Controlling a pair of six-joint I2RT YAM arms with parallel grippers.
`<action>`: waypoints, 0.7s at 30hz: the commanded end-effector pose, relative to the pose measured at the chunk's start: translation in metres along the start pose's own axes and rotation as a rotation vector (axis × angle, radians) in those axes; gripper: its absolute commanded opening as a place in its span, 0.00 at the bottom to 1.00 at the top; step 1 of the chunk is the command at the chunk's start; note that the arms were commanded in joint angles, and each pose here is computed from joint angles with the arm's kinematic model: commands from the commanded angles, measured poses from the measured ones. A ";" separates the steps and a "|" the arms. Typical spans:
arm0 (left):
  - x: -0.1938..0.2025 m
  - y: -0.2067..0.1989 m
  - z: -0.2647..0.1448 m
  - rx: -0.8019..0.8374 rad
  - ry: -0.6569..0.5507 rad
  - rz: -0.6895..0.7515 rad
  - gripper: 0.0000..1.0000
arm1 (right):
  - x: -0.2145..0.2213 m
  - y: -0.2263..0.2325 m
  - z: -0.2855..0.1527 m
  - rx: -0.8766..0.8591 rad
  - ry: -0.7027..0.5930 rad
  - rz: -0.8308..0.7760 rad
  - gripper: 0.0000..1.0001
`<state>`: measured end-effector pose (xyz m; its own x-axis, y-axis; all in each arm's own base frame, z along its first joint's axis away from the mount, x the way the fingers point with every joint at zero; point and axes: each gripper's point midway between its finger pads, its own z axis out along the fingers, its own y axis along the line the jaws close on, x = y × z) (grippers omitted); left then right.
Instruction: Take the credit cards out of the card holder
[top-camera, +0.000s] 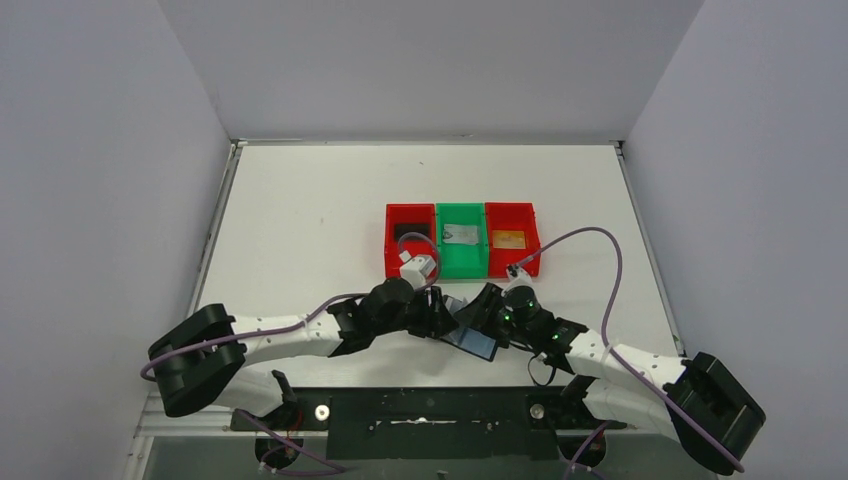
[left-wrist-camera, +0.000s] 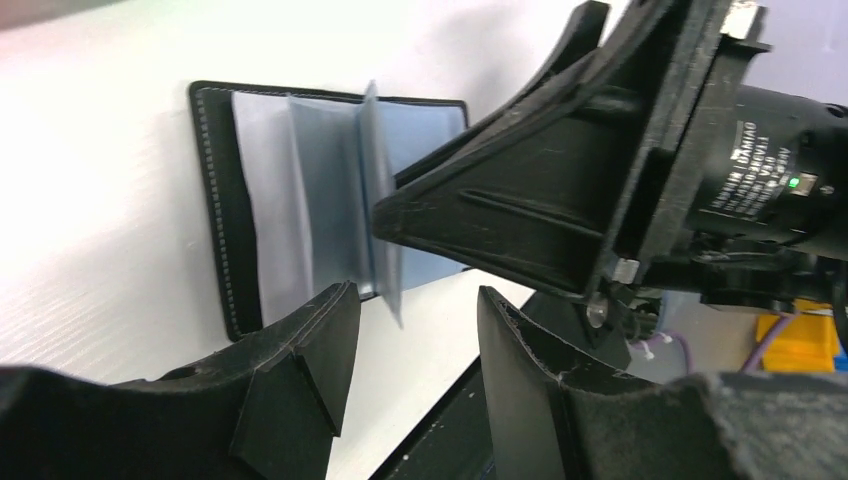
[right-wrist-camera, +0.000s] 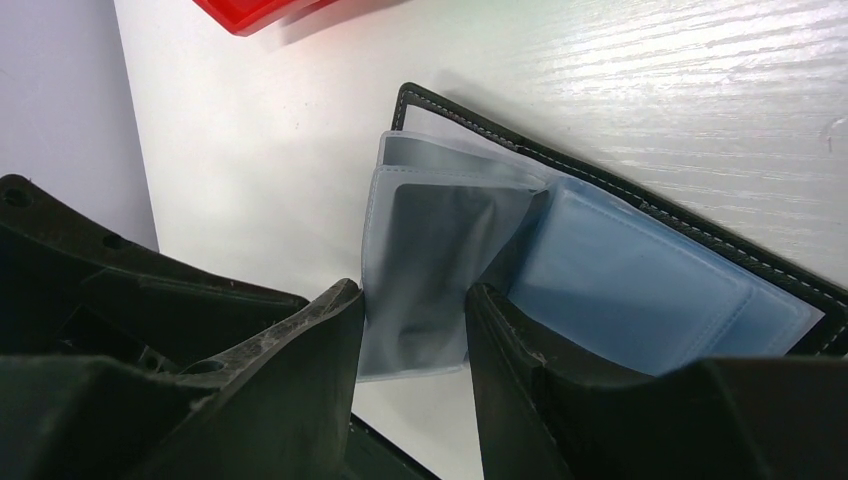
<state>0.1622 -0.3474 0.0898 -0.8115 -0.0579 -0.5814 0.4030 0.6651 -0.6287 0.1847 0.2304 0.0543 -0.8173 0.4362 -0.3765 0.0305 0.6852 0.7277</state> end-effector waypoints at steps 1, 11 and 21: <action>-0.020 -0.045 0.002 0.182 -0.046 0.013 0.46 | -0.012 0.015 -0.002 -0.058 -0.046 0.012 0.42; -0.003 -0.038 0.017 0.163 0.026 -0.015 0.47 | -0.013 0.014 -0.003 -0.060 -0.055 0.017 0.42; 0.007 -0.027 0.031 0.130 0.057 -0.014 0.41 | -0.014 0.016 -0.004 -0.068 -0.058 0.018 0.43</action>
<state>0.1509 -0.3681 0.0673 -0.8587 -0.0017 -0.5125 0.4016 0.6191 -0.6748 0.1843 0.2279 0.0543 -0.8127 0.4501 -0.3700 0.0408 0.6774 0.7345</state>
